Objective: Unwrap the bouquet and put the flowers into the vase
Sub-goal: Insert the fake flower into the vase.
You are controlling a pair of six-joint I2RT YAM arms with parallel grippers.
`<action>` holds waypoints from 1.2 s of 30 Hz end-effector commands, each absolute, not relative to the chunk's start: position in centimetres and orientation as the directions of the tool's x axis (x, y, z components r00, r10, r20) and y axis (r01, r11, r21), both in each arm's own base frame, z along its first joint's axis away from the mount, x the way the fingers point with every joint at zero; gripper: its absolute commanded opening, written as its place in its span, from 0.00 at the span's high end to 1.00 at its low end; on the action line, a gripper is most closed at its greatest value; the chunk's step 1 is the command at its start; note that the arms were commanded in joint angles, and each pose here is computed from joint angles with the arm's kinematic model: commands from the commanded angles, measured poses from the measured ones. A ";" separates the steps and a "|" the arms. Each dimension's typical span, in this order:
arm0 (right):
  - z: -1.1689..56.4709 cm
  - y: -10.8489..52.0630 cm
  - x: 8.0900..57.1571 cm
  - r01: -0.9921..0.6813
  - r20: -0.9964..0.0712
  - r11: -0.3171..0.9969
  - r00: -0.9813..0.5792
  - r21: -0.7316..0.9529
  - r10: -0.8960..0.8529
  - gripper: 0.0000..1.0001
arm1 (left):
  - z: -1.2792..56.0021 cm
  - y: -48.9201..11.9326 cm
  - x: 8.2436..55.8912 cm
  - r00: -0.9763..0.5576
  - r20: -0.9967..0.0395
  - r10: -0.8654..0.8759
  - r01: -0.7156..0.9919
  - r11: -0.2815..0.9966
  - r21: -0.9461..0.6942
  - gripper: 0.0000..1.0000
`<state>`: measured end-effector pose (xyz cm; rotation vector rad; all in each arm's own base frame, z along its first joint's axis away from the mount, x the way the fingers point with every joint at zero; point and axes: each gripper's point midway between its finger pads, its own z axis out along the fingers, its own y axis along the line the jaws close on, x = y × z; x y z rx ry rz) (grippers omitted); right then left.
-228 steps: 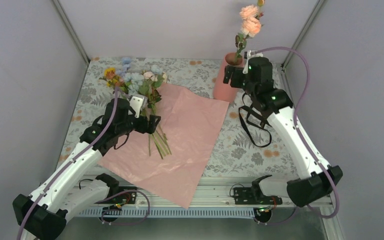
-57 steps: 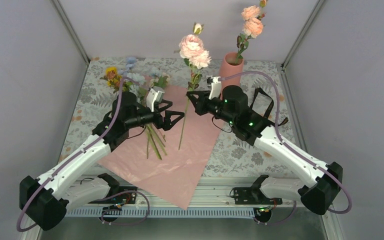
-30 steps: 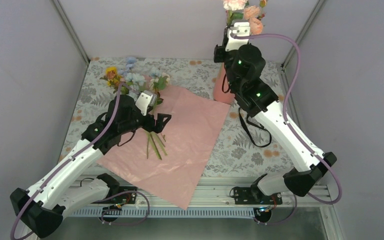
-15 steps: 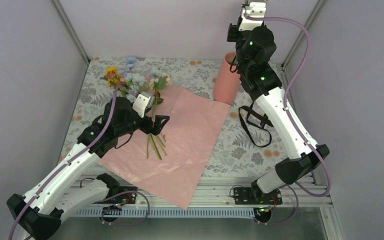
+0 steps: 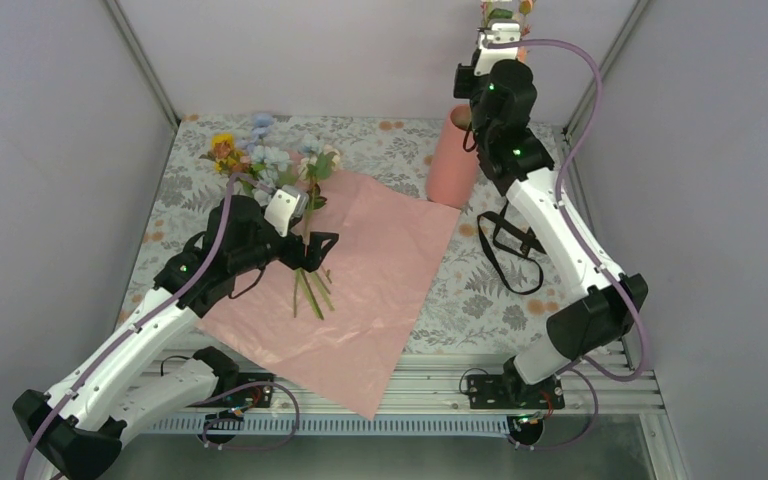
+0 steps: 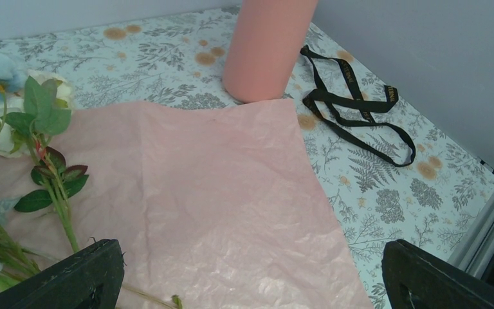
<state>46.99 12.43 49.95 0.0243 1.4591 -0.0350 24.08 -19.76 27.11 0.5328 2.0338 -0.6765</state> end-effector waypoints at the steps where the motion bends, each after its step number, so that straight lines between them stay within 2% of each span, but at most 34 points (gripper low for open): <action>1: 47.0 12.5 48.3 0.025 -0.998 0.999 0.050 0.023 0.022 0.96 | 27.1 -19.7 24.0 -0.486 -0.865 0.121 0.610 0.756 -0.237 0.00; 10: 38.9 12.5 49.3 0.027 -0.988 0.996 -0.128 0.081 0.084 0.95 | 27.1 -19.5 24.1 -0.485 -0.866 0.120 0.601 0.766 -0.230 0.00; 23: 34.0 11.7 48.8 0.082 -0.941 0.993 -0.322 0.084 0.106 0.80 | 26.6 -18.9 24.6 -0.496 -0.860 0.118 0.567 0.795 -0.217 0.00; 31: 34.4 11.5 46.5 0.064 -0.915 0.991 -0.382 0.118 0.133 0.63 | 26.4 -18.3 24.8 -0.500 -0.859 0.106 0.536 0.817 -0.212 0.00; 36: 35.1 11.4 44.4 0.041 -0.902 0.989 -0.406 0.144 0.148 0.44 | 26.1 -17.6 25.5 -0.509 -0.855 0.099 0.491 0.849 -0.194 0.00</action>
